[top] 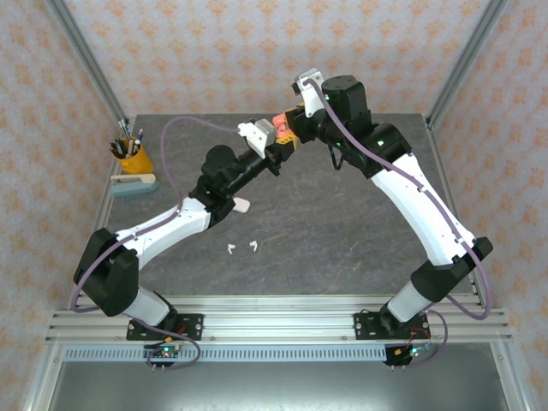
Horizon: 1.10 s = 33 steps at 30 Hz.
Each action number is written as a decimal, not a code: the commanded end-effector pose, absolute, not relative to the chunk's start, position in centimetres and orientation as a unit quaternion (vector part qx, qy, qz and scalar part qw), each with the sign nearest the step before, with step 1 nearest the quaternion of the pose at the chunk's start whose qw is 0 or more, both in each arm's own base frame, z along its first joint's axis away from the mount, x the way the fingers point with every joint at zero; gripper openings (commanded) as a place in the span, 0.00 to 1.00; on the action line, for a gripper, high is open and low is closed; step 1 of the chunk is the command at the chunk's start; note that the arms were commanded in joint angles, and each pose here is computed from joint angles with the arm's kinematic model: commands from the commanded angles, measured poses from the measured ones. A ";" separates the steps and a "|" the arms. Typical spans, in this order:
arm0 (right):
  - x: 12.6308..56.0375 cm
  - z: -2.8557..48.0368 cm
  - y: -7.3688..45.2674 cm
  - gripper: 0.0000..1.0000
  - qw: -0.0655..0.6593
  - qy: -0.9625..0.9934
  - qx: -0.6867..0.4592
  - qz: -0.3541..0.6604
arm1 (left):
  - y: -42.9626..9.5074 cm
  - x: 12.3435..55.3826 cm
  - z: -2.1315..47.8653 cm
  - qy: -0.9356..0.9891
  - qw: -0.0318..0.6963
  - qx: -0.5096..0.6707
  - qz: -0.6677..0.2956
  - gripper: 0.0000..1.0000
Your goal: Insert the wireless bluetooth earbuds into the charging case
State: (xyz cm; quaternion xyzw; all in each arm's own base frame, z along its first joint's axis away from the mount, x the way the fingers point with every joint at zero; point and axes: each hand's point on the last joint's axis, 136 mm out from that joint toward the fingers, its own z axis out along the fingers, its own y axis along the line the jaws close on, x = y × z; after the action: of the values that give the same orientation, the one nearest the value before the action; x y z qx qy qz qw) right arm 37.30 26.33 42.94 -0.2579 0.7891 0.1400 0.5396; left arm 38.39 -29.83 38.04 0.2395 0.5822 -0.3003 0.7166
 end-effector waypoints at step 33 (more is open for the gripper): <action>35.9 42.4 26.3 0.30 0.539 0.789 -0.262 0.138 | -29.9 37.8 40.7 0.555 0.734 0.240 -0.311 0.00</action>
State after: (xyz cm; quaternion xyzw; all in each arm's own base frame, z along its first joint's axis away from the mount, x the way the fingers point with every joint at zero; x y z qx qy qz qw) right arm 36.99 26.66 41.43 -0.2625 0.7940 0.1350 0.5315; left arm 38.54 -29.92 37.20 0.2421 0.5956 -0.2978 0.7056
